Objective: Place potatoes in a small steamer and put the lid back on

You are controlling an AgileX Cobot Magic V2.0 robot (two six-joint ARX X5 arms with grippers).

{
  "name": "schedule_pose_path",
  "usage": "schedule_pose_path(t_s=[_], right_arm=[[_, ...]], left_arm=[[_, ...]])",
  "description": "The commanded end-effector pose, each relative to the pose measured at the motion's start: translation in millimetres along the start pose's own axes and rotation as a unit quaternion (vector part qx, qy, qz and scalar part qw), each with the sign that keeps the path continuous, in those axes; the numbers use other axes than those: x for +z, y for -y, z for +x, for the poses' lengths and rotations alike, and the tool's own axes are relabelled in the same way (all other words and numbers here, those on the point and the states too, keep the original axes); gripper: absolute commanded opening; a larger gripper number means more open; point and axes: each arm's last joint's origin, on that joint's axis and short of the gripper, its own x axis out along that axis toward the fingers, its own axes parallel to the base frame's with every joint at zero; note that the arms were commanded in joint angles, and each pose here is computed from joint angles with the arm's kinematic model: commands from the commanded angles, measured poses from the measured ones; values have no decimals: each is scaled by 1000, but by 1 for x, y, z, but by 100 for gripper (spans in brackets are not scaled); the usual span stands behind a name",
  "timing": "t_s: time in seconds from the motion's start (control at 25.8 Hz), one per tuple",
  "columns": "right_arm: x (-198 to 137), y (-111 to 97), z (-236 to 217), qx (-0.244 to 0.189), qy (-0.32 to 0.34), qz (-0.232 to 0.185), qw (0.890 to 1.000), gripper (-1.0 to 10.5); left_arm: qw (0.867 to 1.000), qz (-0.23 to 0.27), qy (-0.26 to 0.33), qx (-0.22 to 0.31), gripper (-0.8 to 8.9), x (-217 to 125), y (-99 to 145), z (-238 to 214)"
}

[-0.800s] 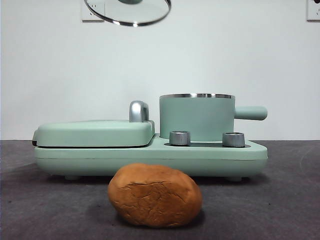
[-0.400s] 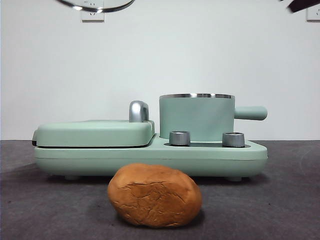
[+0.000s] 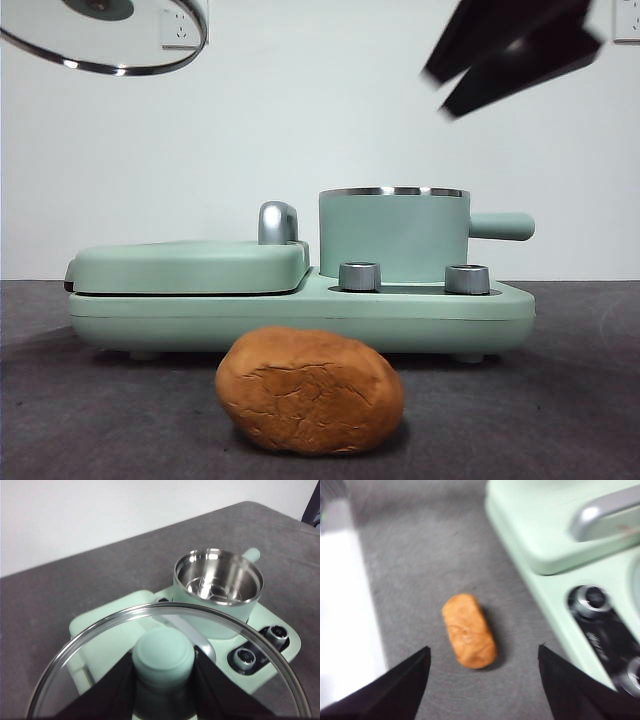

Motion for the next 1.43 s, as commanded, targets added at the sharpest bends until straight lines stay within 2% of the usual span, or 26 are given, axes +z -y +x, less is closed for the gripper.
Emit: schedule_pose_path(t_s=[0.04, 0.23, 0.46, 0.66, 1.12, 1.28, 1.36, 1.43], right_arm=[[9, -8, 21, 18, -19, -47, 999, 341], [11, -15, 59, 49, -47, -67, 995, 367], [8, -15, 97, 63, -69, -71, 993, 391], [1, -10, 119, 36, -97, -72, 992, 390], [-12, -8, 144, 44, -136, -66, 988, 384], [-16, -6, 149, 19, -157, -61, 986, 268], [-16, -5, 148, 14, -160, -56, 985, 253], [-14, -6, 144, 10, -158, -34, 987, 253]], left_arm=[[1000, 2, 23, 2, 16, 7, -1, -5], [1000, 1, 23, 4, 16, 7, -1, -5], [1000, 1, 23, 4, 16, 7, -1, -5], [1000, 2, 23, 4, 16, 7, -1, -5], [1000, 3, 24, 4, 16, 8, -1, -5], [1000, 3, 24, 4, 16, 8, -1, -5], [1000, 3, 24, 4, 16, 8, -1, -5], [1000, 3, 24, 4, 16, 8, -1, -5]])
